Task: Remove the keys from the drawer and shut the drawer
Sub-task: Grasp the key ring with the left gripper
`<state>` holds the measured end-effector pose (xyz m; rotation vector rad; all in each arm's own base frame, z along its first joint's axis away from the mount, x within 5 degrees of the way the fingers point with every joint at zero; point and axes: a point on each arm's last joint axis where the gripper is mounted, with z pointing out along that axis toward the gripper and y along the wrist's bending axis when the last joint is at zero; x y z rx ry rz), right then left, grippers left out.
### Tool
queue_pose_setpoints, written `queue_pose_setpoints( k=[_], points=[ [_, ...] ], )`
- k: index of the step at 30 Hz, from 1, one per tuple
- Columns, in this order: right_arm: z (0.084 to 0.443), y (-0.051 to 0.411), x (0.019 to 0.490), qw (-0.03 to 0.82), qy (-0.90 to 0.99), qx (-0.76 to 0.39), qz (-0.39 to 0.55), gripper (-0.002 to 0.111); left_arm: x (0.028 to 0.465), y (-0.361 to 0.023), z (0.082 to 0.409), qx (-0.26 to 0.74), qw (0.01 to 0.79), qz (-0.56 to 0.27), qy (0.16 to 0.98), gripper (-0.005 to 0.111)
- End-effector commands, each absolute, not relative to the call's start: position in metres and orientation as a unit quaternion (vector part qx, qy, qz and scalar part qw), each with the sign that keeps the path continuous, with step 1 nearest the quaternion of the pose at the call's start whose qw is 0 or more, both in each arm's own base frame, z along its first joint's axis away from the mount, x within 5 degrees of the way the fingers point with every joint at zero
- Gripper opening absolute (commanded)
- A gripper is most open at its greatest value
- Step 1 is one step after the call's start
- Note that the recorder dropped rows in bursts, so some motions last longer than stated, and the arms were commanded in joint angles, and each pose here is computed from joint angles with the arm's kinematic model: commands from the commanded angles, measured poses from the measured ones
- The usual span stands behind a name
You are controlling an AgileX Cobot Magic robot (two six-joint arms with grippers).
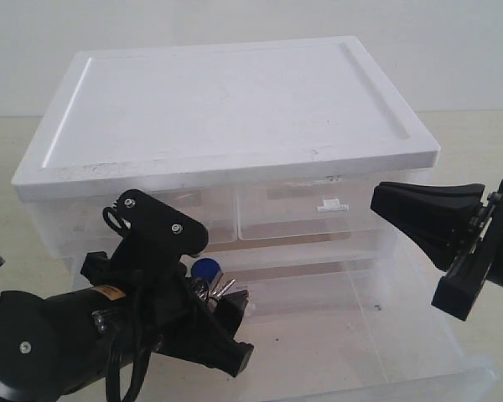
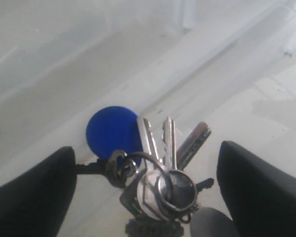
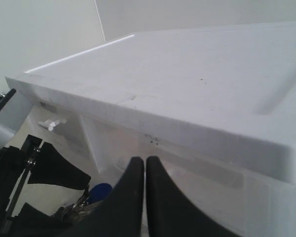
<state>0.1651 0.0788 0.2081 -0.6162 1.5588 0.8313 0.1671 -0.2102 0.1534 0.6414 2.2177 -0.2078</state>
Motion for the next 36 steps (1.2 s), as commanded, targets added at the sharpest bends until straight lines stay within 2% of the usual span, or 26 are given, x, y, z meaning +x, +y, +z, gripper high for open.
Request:
queue_pose_setpoints(
  k=[1, 2, 3, 8, 10, 11, 17, 29, 36],
  points=[
    [0.209, 0.079, 0.166, 0.593, 0.67, -0.267, 0.359, 0.0, 0.164, -0.21, 0.143, 0.266, 0.377, -0.077, 0.884, 0.072],
    [0.209, 0.079, 0.166, 0.593, 0.67, -0.267, 0.359, 0.0, 0.164, -0.21, 0.143, 0.267, 0.378, -0.077, 0.883, 0.07],
    [0.209, 0.079, 0.166, 0.593, 0.67, -0.267, 0.359, 0.0, 0.164, -0.21, 0.143, 0.27, 0.378, -0.076, 0.883, 0.06],
    [0.209, 0.079, 0.166, 0.593, 0.67, -0.267, 0.359, 0.0, 0.164, -0.21, 0.143, 0.29, 0.379, -0.067, 0.876, 0.033],
    [0.209, 0.079, 0.166, 0.593, 0.67, -0.267, 0.359, 0.0, 0.164, -0.21, 0.143, 0.301, 0.38, -0.063, 0.872, 0.017],
    [0.209, 0.079, 0.166, 0.593, 0.67, -0.267, 0.359, 0.0, 0.164, -0.21, 0.143, 0.315, 0.381, -0.056, 0.867, 0.005],
    [0.208, 0.079, 0.165, 0.593, 0.67, -0.268, 0.359, 0.0, 0.16, -0.213, 0.145, 0.358, 0.372, -0.066, 0.853, 0.004],
    [0.209, 0.079, 0.166, 0.593, 0.67, -0.267, 0.359, 0.0, 0.149, -0.205, 0.205, 0.371, 0.444, -0.133, 0.805, 0.004],
    [0.209, 0.079, 0.166, 0.593, 0.67, -0.267, 0.359, 0.0, 0.135, -0.208, 0.209, 0.447, 0.415, -0.165, 0.775, 0.004]
  ],
)
